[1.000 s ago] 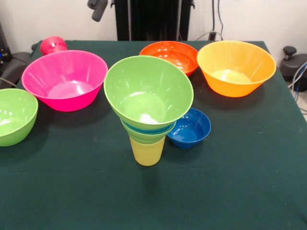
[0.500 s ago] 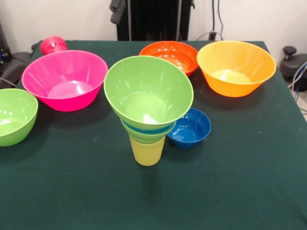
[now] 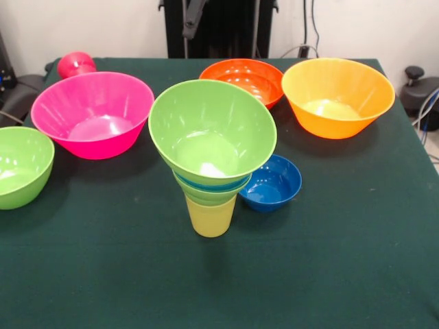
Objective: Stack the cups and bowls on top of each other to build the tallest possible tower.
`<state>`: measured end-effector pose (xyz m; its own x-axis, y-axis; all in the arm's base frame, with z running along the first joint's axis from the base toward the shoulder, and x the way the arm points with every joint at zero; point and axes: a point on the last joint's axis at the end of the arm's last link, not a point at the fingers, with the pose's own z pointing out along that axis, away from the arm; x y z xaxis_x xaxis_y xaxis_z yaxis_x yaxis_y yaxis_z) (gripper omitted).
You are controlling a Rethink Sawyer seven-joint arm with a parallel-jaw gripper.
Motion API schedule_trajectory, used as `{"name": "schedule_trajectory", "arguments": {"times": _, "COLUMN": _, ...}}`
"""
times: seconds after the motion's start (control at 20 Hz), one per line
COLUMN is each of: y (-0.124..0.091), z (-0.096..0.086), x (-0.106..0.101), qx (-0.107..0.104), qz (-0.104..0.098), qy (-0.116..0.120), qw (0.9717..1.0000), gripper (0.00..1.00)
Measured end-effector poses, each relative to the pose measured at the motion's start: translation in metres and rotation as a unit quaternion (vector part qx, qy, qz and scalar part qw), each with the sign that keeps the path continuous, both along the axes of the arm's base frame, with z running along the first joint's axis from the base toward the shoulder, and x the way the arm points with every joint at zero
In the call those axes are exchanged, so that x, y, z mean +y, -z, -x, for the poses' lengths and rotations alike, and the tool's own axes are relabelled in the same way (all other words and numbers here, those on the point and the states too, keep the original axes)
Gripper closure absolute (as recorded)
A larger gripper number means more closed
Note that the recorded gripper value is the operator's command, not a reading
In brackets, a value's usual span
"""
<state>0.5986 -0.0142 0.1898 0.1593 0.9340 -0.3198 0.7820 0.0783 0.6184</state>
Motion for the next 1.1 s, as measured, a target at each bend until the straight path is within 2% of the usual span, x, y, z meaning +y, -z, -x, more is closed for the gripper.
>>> {"name": "schedule_trajectory", "arguments": {"times": 0.05, "y": 0.001, "z": 0.003, "x": 0.002, "qx": 0.002, "qz": 0.000, "qy": 0.000, "qw": 1.0000, "gripper": 0.00}}
{"name": "schedule_trajectory", "arguments": {"times": 0.1, "y": 0.005, "z": 0.015, "x": 0.009, "qx": 0.010, "qz": -0.001, "qy": -0.003, "qw": 0.9999, "gripper": 0.00}}
{"name": "schedule_trajectory", "arguments": {"times": 0.25, "y": 0.012, "z": 0.036, "x": 0.028, "qx": 0.022, "qz": 0.001, "qy": -0.015, "qw": 0.9997, "gripper": 0.00}}
{"name": "schedule_trajectory", "arguments": {"times": 0.3, "y": 0.017, "z": 0.052, "x": 0.045, "qx": 0.028, "qz": 0.004, "qy": -0.027, "qw": 0.9992, "gripper": 0.00}}
{"name": "schedule_trajectory", "arguments": {"times": 0.4, "y": 0.020, "z": 0.062, "x": 0.057, "qx": 0.031, "qz": 0.007, "qy": -0.037, "qw": 0.9988, "gripper": 0.00}}
{"name": "schedule_trajectory", "arguments": {"times": 0.55, "y": 0.027, "z": 0.089, "x": 0.090, "qx": 0.038, "qz": 0.013, "qy": -0.067, "qw": 0.9970, "gripper": 0.00}}
{"name": "schedule_trajectory", "arguments": {"times": 0.6, "y": 0.031, "z": 0.106, "x": 0.111, "qx": 0.040, "qz": 0.017, "qy": -0.087, "qw": 0.9952, "gripper": 0.00}}
{"name": "schedule_trajectory", "arguments": {"times": 0.7, "y": 0.034, "z": 0.118, "x": 0.124, "qx": 0.041, "qz": 0.020, "qy": -0.101, "qw": 0.9938, "gripper": 0.00}}
{"name": "schedule_trajectory", "arguments": {"times": 0.85, "y": 0.040, "z": 0.153, "x": 0.158, "qx": 0.039, "qz": 0.027, "qy": -0.140, "qw": 0.9891, "gripper": 0.00}}
{"name": "schedule_trajectory", "arguments": {"times": 1.1, "y": 0.051, "z": 0.191, "x": 0.175, "qx": 0.038, "qz": 0.038, "qy": -0.167, "qw": 0.9844, "gripper": 0.00}}
